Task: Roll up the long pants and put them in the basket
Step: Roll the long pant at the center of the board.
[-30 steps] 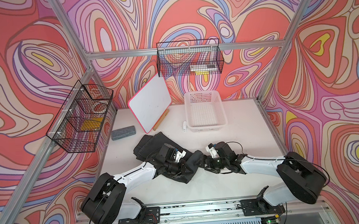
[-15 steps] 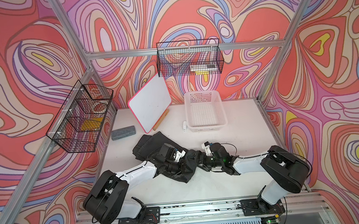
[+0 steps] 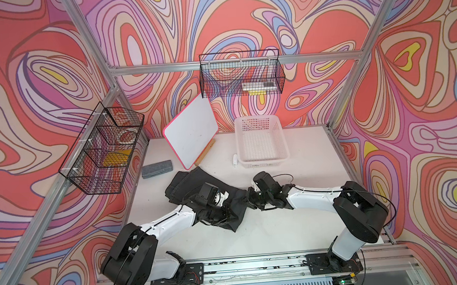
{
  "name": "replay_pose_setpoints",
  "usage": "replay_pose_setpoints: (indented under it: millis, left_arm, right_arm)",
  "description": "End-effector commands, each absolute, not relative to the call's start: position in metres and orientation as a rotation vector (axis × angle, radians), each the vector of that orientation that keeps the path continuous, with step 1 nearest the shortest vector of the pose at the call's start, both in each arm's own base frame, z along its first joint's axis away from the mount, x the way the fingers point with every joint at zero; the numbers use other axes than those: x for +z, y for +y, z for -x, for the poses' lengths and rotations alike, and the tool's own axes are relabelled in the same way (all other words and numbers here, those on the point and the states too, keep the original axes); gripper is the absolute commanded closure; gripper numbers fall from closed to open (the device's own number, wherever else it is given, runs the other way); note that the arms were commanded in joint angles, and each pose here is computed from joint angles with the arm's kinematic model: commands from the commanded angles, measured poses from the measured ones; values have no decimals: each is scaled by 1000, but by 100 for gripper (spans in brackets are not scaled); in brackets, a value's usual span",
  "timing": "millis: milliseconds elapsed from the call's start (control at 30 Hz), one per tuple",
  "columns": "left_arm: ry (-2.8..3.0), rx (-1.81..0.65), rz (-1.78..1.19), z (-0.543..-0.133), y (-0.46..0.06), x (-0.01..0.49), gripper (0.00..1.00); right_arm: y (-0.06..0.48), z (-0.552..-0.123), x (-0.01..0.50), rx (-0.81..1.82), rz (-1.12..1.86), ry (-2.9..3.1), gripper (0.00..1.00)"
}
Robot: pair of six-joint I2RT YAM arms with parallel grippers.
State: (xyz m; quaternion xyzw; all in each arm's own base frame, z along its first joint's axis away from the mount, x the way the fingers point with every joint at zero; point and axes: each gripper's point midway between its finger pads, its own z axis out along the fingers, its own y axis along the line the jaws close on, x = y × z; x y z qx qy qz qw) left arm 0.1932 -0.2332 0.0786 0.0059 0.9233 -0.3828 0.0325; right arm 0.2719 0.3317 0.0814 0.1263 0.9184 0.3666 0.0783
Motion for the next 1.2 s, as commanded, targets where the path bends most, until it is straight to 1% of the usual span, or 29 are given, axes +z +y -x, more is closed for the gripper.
replay_pose_setpoints:
  millis: [0,33,100,167,200,267,333,400,433,467,500,567,667,800,867,933,1000,1167]
  left_arm:
    - [2984,-752,-35,-176,-182,70,67]
    - [2962,-677,-70,-180,-174,76,64]
    - [2890,-578,-132,-189,-163,89,64]
    - [2814,-512,-174,-197,-156,101,57]
    - [2770,-478,-218,-199,-156,107,57]
    - [2653,-370,-366,-203,-163,122,57]
    - [2465,-257,-567,-202,-185,140,50]
    - [2326,-170,-670,-200,-202,147,45]
    - [2277,-134,-694,-199,-207,147,34]
    - [2234,-107,-713,-198,-212,147,12]
    - [2180,-80,-753,-197,-216,146,5]
    - [2049,-28,-796,-195,-229,155,1]
    - [1926,-20,-894,-191,-252,160,1]
    - [1873,3,-981,-191,-275,145,1]
    - [1851,34,-1005,-192,-285,137,1]
    - [1793,120,-1029,-196,-293,134,1]
    - [1769,140,-1079,-195,-302,129,1]
    - [1843,211,-1087,-199,-298,96,1]
  right_arm:
    - [267,-261,50,555,-456,2957,100]
    - [266,-259,48,527,-449,2982,100]
    - [261,-259,45,470,-435,3022,100]
    - [258,-263,47,452,-427,3039,100]
    - [256,-264,39,429,-431,3067,100]
    - [256,-266,36,437,-442,3104,100]
    - [260,-270,35,452,-440,3125,100]
    - [264,-275,39,448,-414,3137,100]
    - [265,-277,41,447,-407,3146,100]
    - [266,-279,42,454,-406,3148,100]
    - [268,-279,42,463,-399,3152,100]
    - [269,-281,44,473,-393,3160,100]
    - [268,-281,45,484,-386,3170,100]
    - [269,-282,48,533,-397,3173,100]
    - [272,-282,49,575,-406,3174,100]
    - [274,-283,51,600,-411,3174,100]
    - [275,-284,53,618,-411,3175,100]
    - [280,-286,61,670,-384,3167,100]
